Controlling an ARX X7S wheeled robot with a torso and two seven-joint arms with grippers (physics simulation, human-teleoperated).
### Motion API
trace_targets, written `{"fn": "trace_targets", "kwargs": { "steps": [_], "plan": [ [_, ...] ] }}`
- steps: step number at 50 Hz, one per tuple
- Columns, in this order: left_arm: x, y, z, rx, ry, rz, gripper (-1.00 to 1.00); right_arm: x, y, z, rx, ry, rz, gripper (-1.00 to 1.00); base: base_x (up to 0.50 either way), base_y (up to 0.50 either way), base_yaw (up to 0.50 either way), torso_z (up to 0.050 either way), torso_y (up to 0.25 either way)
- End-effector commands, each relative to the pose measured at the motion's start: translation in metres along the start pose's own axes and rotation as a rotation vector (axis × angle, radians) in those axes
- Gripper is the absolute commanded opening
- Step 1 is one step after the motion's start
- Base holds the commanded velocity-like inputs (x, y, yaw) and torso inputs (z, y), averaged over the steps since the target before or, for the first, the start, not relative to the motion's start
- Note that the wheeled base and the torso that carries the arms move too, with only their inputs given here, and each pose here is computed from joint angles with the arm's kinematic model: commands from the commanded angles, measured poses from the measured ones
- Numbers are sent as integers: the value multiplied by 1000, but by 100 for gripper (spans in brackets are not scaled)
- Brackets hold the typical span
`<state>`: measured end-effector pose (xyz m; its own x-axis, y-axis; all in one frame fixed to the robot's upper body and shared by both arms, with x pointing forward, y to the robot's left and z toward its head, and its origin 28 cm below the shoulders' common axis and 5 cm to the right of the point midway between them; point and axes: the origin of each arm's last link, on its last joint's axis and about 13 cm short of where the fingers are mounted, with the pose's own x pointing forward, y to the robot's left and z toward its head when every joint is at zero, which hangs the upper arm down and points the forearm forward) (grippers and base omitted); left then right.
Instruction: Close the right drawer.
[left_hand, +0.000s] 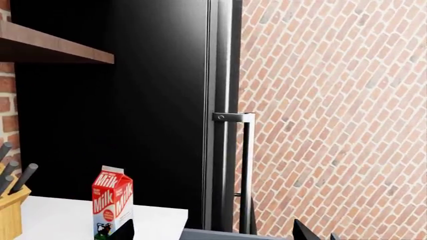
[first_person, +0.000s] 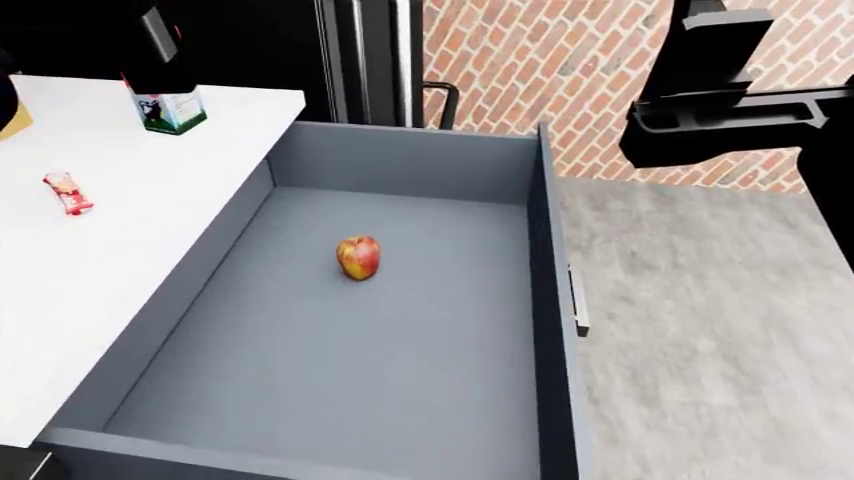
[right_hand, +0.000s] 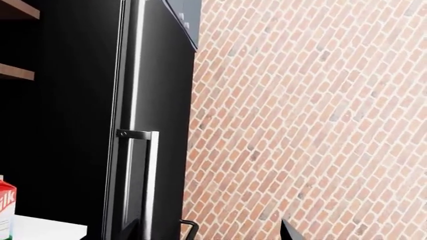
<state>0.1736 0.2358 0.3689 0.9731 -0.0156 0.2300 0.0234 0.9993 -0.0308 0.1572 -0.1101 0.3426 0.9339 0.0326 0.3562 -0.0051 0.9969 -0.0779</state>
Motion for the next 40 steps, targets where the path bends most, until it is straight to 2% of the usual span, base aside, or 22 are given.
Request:
{"fn": "trace_targets", "kwargs": {
  "steps": [1,8,22,26,27,30,36,37,38,40],
  "plan": [
    [0,0,0,-1,1,-1,100,1,0,0,1,5,-8,100,0,0,0,0,0],
    [0,0,0,-1,2,-1,100,0,1,-1,-28,-3,22,100,113,15,0,0,0],
    [0,0,1,-1,0,0,100,0,3,-3,-19,9,35,100,81,11,0,0,0],
    [0,0,0,-1,1,-2,100,1,3,-6,-59,28,23,100,432,59,0,0,0],
    [0,0,0,0,2,-2,100,2,3,-7,-14,37,26,100,0,0,0,0,0],
    [0,0,0,1,3,-3,100,4,2,-11,-42,49,14,100,0,0,0,0,0],
    [0,-1,0,1,2,-3,100,2,1,-7,-8,18,17,100,0,0,0,0,0],
    [0,-1,0,1,2,-4,100,1,1,-5,23,3,31,100,49,-356,0,0,0],
    [0,-1,0,1,2,-4,100,2,0,-6,-20,8,11,100,59,-430,0,0,0],
    [0,-1,0,0,1,-5,100,4,0,-7,-13,24,5,100,27,-199,0,0,0]
  ]
}}
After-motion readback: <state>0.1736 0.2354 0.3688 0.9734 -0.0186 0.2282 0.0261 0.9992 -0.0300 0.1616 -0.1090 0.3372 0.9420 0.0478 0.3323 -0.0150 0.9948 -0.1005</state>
